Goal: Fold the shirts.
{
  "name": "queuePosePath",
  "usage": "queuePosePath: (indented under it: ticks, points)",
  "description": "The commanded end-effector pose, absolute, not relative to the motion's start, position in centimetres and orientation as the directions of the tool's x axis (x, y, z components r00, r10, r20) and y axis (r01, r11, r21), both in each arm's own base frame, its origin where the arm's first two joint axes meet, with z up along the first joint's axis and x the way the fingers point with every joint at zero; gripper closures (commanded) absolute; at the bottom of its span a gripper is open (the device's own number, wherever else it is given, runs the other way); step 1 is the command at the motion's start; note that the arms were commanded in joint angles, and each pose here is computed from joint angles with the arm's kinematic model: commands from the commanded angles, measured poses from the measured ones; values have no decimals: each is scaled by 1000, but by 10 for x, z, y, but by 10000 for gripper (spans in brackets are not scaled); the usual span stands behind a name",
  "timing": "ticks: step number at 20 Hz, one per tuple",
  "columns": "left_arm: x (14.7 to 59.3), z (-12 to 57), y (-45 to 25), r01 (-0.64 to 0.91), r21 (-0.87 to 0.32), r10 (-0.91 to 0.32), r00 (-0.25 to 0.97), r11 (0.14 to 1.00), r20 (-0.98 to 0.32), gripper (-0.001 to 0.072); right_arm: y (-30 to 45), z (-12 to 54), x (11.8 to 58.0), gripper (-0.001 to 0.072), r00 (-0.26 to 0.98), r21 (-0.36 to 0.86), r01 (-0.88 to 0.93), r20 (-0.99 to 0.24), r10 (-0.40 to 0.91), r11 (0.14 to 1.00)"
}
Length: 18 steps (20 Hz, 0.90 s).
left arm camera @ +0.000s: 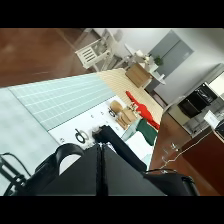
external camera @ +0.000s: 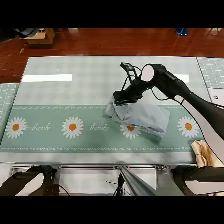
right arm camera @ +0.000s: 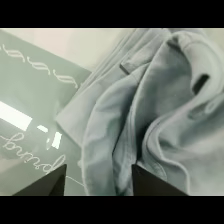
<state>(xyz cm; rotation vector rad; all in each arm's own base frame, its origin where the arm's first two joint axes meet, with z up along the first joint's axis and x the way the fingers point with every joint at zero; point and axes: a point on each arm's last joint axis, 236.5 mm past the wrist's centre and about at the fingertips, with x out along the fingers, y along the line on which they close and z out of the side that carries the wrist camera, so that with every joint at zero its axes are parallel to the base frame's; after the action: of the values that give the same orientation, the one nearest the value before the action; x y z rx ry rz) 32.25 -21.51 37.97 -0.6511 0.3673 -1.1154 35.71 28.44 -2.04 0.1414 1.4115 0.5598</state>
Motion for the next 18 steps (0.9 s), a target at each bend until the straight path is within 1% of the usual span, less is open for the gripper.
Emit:
queuePosePath:
  ticks: [1,3,4,5,6,7,8,9,10,12,13,15,18]
  points:
    - [324,370,-216,695,-645,-908,418,319,1,685,232,-12,352,221,36,293,-345,-945,325,892]
    - [328,361,-214,689,-631,-901,433,355,-35,685,124,4,345,220,29,0,-375,-1000,12,927]
    - [331,352,-212,683,-616,-892,447,392,-72,685,60,20,342,221,24,-160,-356,-986,-162,921]
    - [336,340,-208,661,-609,-876,466,438,-124,685,8,34,338,221,17,-257,-299,-964,-264,919]
    - [340,328,-203,625,-615,-856,486,481,-177,685,-27,41,329,223,0,-265,-211,-963,-271,941]
    - [342,318,-200,601,-615,-842,494,511,-217,685,-50,38,315,224,-22,-199,-86,-979,-202,976]
    - [341,311,-199,597,-605,-837,488,527,-247,685,-61,29,299,224,-31,-96,43,-995,-95,994]
    - [340,306,-198,596,-596,-832,485,539,-268,685,-62,15,283,224,-16,39,170,-999,42,985]
    - [340,302,-197,594,-588,-828,484,549,-284,685,-55,1,270,223,18,170,265,-985,171,949]
    - [342,297,-194,588,-573,-814,492,571,-308,685,-27,-20,257,210,129,417,350,-909,397,839]
    - [342,296,-193,586,-569,-811,494,576,-312,685,-14,-30,253,150,168,487,369,-872,459,791]
    - [342,296,-193,585,-572,-812,493,575,-312,685,9,-55,246,144,203,562,407,-825,528,720]
    - [342,296,-193,572,-587,-812,493,573,-312,685,41,-74,256,144,297,655,430,-752,588,621]
